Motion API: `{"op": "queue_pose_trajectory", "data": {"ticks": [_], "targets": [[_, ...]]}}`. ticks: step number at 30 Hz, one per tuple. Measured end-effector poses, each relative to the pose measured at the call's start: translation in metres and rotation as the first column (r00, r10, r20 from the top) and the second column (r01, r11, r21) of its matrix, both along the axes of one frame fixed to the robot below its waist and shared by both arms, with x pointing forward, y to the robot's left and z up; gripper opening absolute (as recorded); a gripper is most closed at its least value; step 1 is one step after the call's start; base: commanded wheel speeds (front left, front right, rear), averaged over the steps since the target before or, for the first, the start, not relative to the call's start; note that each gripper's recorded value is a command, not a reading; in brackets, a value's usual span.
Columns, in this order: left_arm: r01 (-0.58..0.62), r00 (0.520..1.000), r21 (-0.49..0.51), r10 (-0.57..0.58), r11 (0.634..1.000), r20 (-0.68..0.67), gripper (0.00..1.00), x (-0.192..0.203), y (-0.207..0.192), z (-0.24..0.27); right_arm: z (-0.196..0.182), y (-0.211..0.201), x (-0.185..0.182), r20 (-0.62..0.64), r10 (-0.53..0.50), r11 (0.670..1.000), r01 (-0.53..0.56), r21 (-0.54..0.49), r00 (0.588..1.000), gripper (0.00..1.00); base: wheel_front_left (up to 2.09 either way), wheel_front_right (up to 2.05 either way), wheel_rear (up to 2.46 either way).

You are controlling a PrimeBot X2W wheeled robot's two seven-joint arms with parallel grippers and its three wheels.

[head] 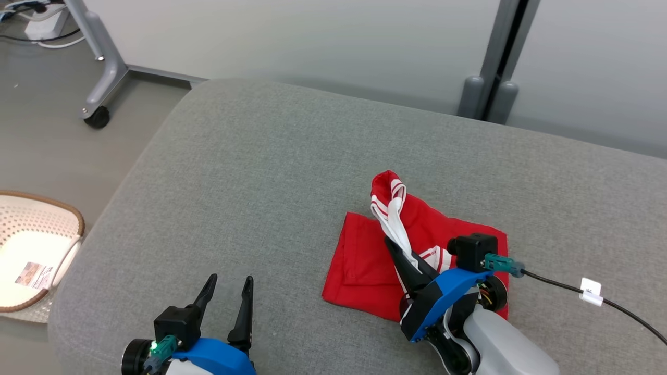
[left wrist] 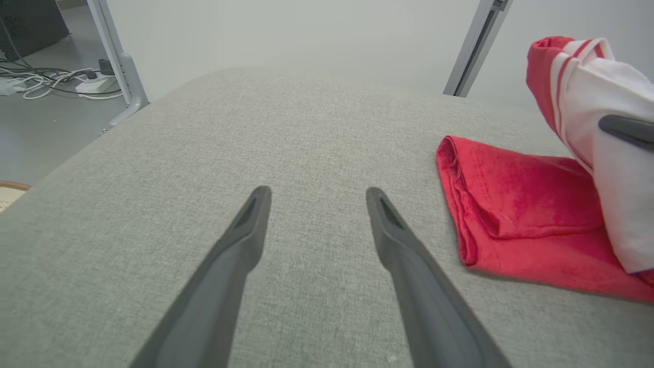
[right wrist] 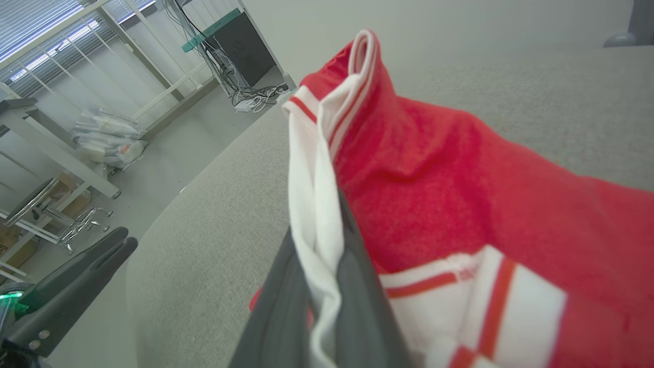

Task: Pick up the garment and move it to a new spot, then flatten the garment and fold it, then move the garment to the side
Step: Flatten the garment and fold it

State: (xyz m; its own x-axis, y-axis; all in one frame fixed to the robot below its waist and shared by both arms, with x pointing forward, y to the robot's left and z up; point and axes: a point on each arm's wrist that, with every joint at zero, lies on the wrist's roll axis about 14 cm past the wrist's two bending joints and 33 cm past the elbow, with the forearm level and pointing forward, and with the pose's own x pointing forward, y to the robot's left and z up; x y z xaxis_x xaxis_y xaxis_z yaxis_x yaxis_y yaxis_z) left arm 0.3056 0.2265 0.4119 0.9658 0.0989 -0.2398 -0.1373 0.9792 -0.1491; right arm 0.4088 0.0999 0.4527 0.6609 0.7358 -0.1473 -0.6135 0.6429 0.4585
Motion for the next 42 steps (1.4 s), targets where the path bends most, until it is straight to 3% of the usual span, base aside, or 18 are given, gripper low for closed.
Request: {"op": "queue_pose_trajectory", "data": {"ticks": [1,2,3,4,8,11,16,22,29,42], "targets": [[-0.006,1.000,-0.001,0.006,1.000,-0.004,1.00,-0.001,0.001,-0.001,-0.002,0.003,0.000,0.000,0.009,1.000,-0.009,-0.007,1.000,0.00,0.00,0.00,0.00],[-0.010,1.000,-0.001,0.010,1.000,-0.007,1.00,-0.002,0.002,-0.002,-0.004,0.005,0.000,-0.004,0.016,1.000,-0.016,-0.012,1.000,0.37,0.00,0.00,0.00],[-0.008,1.000,-0.001,0.008,1.000,-0.010,1.00,-0.001,0.002,-0.003,-0.004,0.005,0.001,-0.010,0.011,1.000,-0.011,0.001,1.000,0.60,0.00,0.00,0.00],[-0.003,1.000,-0.001,0.003,1.000,-0.012,1.00,0.000,0.001,-0.003,-0.002,0.005,0.002,-0.015,0.007,1.000,-0.007,0.016,1.000,1.00,0.00,0.00,0.00],[0.031,1.000,0.002,-0.031,1.000,-0.006,1.00,0.011,-0.006,-0.002,0.010,-0.011,0.021,0.021,-0.065,0.997,0.064,0.042,0.998,1.00,0.00,0.00,0.00],[0.056,0.998,0.007,-0.056,0.998,0.007,1.00,0.024,-0.012,0.001,0.025,-0.050,0.048,0.084,-0.197,0.980,0.194,0.048,0.977,1.00,0.00,0.00,0.00],[0.111,0.993,0.020,-0.112,0.994,0.048,1.00,0.047,-0.027,0.012,0.024,-0.131,0.057,0.151,-0.399,0.915,0.402,0.011,0.904,1.00,0.00,0.00,0.00],[0.166,0.983,0.033,-0.168,0.986,0.080,1.00,0.066,-0.045,0.020,0.019,-0.206,0.038,0.216,-0.541,0.825,0.562,-0.050,0.813,1.00,0.00,0.00,0.00],[0.199,0.975,0.071,-0.205,0.977,0.084,1.00,0.074,-0.057,0.023,0.012,-0.252,0.003,0.252,-0.609,0.755,0.648,-0.106,0.752,1.00,0.00,0.00,0.00],[0.166,0.983,0.111,-0.173,0.980,0.059,1.00,0.055,-0.050,0.017,0.003,-0.270,-0.035,0.260,-0.630,0.721,0.675,-0.155,0.732,1.00,0.00,0.00,0.00]]}}
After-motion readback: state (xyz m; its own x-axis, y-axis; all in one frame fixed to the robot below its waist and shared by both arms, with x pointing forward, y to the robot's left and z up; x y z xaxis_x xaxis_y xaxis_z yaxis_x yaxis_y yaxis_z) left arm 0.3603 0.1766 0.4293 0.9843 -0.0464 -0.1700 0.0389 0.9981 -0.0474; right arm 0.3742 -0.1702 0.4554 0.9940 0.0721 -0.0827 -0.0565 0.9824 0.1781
